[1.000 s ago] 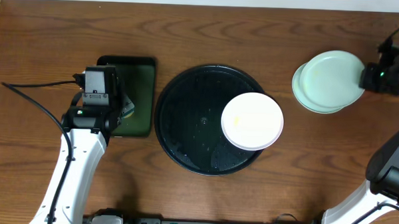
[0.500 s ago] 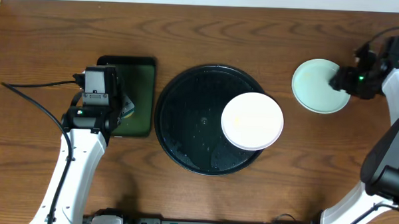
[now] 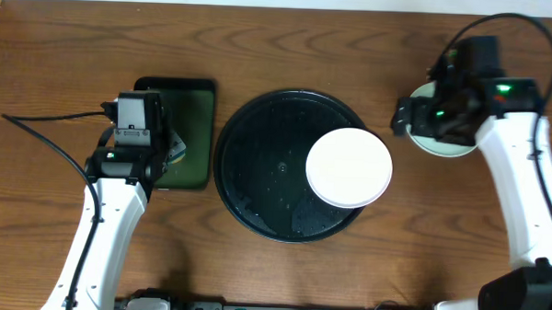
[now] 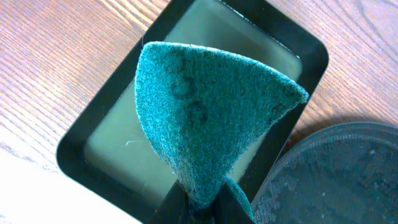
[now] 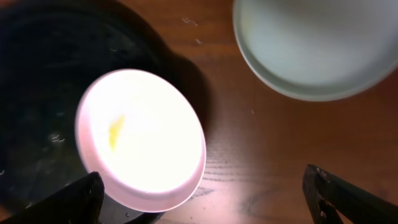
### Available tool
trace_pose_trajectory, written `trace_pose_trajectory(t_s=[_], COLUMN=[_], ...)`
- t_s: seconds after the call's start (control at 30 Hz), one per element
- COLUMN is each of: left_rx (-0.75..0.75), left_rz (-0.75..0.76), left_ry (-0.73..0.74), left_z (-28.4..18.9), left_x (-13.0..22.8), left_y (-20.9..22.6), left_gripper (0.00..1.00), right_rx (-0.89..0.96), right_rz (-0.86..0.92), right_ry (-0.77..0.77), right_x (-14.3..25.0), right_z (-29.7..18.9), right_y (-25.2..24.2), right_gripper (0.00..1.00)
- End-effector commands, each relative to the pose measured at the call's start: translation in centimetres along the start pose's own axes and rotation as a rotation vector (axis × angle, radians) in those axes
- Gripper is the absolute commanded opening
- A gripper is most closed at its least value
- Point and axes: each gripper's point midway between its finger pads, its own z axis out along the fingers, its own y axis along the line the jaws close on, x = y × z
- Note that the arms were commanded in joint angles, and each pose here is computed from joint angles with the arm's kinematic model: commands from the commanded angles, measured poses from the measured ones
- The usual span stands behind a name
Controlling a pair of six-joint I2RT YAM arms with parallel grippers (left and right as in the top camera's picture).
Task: Clean dirty plates on tray and stack at the side
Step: 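Grip the pink plate rim with the right gripper and drag it to tray center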
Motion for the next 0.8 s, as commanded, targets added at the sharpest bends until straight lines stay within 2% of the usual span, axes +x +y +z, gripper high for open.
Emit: trace_pose_trajectory(t_s=[0.0,0.17,0.23,0.27,0.3,0.37,0.4,0.47,0.6,0.77], left_rx=[-0.012,-0.012,-0.012,-0.012,-0.012,-0.012,-0.012,-0.012,-0.012,-0.012], left_rz=[0.005,0.005,0.005,0.005,0.005,0.005,0.005,0.005,0.005,0.005], left_ry=[0.005,0.005,0.005,0.005,0.005,0.005,0.005,0.004,0.005,0.005], left_z=[0.3,0.3,0.3,0.3,0.3,0.3,0.3,0.3,0.3,0.3], left_x=[0.2,0.2,0.2,0.2,0.2,0.2,0.2,0.2,0.2,0.2], left_y=[0.3,0.3,0.3,0.3,0.3,0.3,0.3,0.3,0.3,0.3], left_gripper=[0.08,0.08,0.08,0.08,0.08,0.08,0.08,0.08,0.08,0.08], right_rx=[0.165,0.211,0.229,0.223,0.203,0.115,0.073,0.013,0.014,0.02], right_rz=[0.13,0.095,0.095,0.096,0.097,0.093,0.083,0.063,0.064,0.062], right_ry=[-0.01,-0.015,-0.011,-0.005,0.006,0.019,0.023,0.033,0.053,0.086], right_x=[0.8,1.7,2.3,2.7,3.2,3.9,4.1,4.6,5.2,5.7], right_z=[1.6,3.8,5.0,5.8,6.6,8.2,8.8,9.5,9.9,10.9], right_y=[-1.2,-1.5,-2.1,-2.1,-1.9,-0.6,0.0,1.0,0.9,0.9], right_gripper=[0.99,0.99,0.74,0.68,0.67,0.76,0.77,0.76,0.76,0.61])
